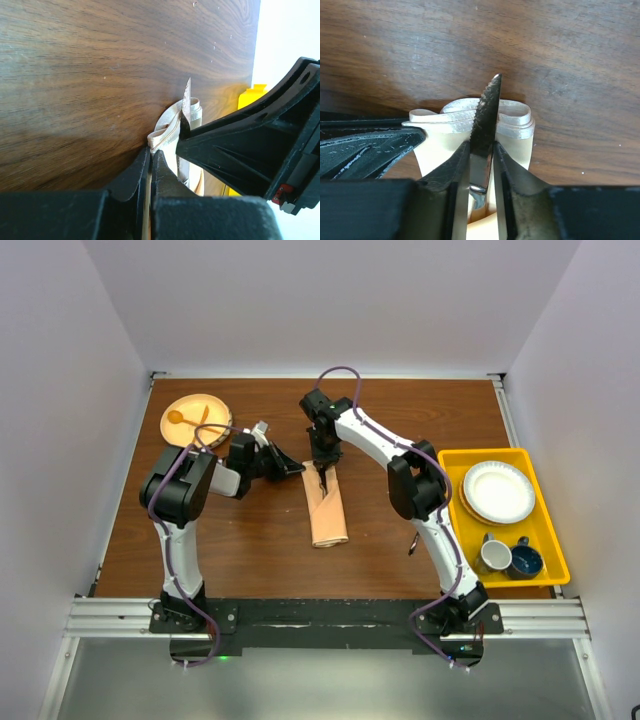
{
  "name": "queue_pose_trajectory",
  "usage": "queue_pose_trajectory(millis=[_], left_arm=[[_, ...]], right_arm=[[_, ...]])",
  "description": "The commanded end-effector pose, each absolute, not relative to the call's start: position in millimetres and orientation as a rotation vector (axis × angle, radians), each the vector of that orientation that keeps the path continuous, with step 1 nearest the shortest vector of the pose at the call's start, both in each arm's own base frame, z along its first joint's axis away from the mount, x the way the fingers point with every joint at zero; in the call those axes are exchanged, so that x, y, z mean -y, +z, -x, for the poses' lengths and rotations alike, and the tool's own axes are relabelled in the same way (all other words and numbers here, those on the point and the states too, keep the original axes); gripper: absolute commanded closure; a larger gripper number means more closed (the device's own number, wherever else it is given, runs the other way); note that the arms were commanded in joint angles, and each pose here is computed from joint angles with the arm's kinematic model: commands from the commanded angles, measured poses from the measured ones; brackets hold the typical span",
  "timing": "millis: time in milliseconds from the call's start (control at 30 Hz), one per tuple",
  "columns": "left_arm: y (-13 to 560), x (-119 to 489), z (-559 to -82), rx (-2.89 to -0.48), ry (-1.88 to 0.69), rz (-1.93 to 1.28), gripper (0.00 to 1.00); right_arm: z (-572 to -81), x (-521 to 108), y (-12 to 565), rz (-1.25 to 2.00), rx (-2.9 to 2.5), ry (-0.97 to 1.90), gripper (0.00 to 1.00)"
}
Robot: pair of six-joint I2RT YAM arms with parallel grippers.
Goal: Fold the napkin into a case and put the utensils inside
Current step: Insert the knife into the folded napkin.
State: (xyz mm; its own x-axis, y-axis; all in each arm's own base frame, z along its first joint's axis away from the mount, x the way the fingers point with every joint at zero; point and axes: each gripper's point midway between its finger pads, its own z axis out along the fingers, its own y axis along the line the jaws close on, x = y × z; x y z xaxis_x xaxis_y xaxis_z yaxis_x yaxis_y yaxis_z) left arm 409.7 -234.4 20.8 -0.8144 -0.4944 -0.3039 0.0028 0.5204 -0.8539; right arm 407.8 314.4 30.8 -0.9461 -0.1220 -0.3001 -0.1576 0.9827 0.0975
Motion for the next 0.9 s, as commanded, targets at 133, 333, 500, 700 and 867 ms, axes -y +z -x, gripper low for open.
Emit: queue_pose_trajectory(millis=[133,333,500,700,867], left_arm=[[8,225,-416,-2.268,-1.191,0.414,1.00],[6,224,-415,-2.273,-1.188,0.418,1.00],[7,224,-416,-2.273,-1.185,0.416,1.00],[5,223,-415,-2.278,-1.177,0.414,1.00],[4,222,-414,-2.280,-1.170,0.410,1.00]], right_arm=[[-411,-318,48,0.205,-2.803,0.216,0.85],[-395,-315,51,0.191,-2.850,0.241,0.98],[-387,-318,55,0.181,-2.860,0.274,1.00],[-382,-316,55,0.184,-2.875,0.277,1.00],[-376,-312,54,0.192,-2.889,0.265,1.00]])
